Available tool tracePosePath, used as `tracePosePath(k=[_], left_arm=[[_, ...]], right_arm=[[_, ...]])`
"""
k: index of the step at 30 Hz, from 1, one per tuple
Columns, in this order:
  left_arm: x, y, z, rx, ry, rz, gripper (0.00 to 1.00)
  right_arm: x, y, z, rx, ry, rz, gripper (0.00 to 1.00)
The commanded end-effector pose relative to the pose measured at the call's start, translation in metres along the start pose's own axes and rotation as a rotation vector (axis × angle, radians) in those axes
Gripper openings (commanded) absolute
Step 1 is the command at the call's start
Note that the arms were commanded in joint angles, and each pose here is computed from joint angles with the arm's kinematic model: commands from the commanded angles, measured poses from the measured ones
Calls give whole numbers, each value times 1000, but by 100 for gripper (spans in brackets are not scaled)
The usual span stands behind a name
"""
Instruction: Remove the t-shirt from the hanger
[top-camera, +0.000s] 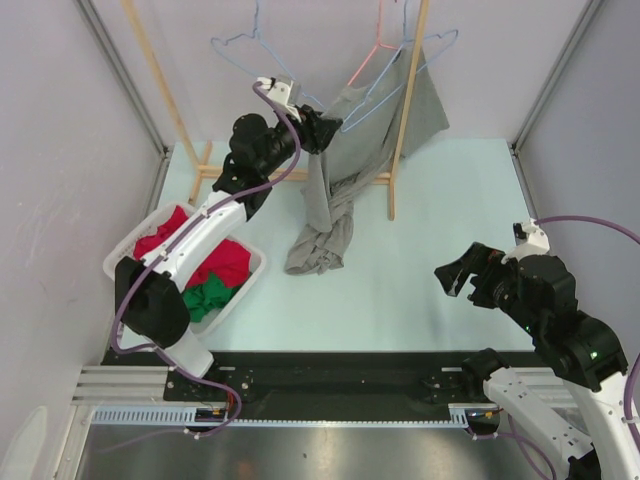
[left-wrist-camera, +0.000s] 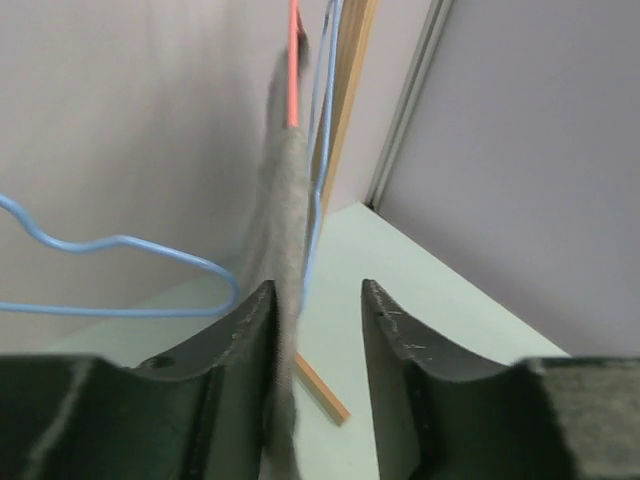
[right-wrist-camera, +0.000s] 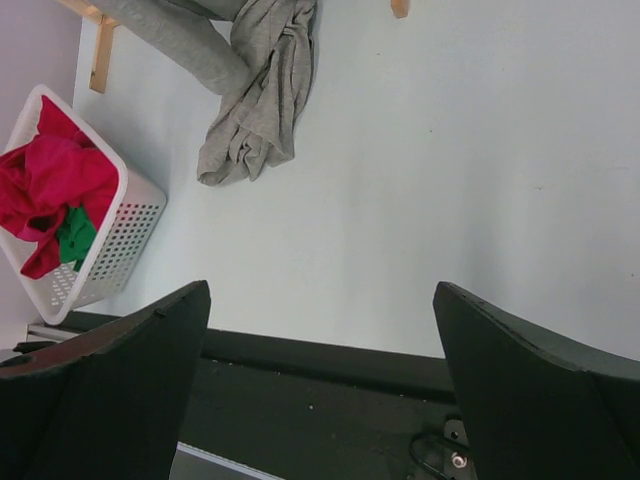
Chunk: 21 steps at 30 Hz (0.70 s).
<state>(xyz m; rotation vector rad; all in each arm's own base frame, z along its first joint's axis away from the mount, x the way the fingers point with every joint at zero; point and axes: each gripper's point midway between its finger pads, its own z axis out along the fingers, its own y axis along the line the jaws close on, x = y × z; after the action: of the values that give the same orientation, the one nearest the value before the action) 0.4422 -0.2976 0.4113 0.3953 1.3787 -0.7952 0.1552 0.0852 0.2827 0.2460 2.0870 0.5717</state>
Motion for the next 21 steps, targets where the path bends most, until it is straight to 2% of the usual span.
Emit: tracePosePath(k=[1,2,4,8,9,10,11,12,14,15,16,17,21], left_arm=[[-9,-17,-12,52,18,31,51],[-8,-15,-11,49,29,40,59],[-11,-13,-6,38,52,56,66],[-17,-11,7,38,77,68,66],[-25,-12,11,36,88,67,64],[-20,-7,20,28,102,63,58],[-16,-5,23,23,127,53,56],[-30,-8,27,27,105,51,56],[-12,1,37,2,156,32,56],[-31,-1,41,2,124,42,56],[-14,6,47,-14,171,28,56],[-28,3,50,-5,142,37,57],[-25,11,62,-35,136,54,60]], right_arm=[[-1,3,5,-14,0,-16,100],[-1,4,5,-16,0,-13,99],[-1,3,5,-13,-2,-12,99],[-1,1,4,-12,-11,-12,100],[0,1,4,-10,-6,-15,100],[0,0,4,-7,-7,-15,100],[0,1,3,-11,-8,-17,100],[0,0,3,-8,-10,-14,100],[0,0,3,-8,-8,-17,100],[-1,0,4,-6,-10,-18,100],[-1,1,3,-7,-9,-18,100],[-1,1,4,-8,-10,-19,100],[-1,0,4,-6,-7,-22,100]])
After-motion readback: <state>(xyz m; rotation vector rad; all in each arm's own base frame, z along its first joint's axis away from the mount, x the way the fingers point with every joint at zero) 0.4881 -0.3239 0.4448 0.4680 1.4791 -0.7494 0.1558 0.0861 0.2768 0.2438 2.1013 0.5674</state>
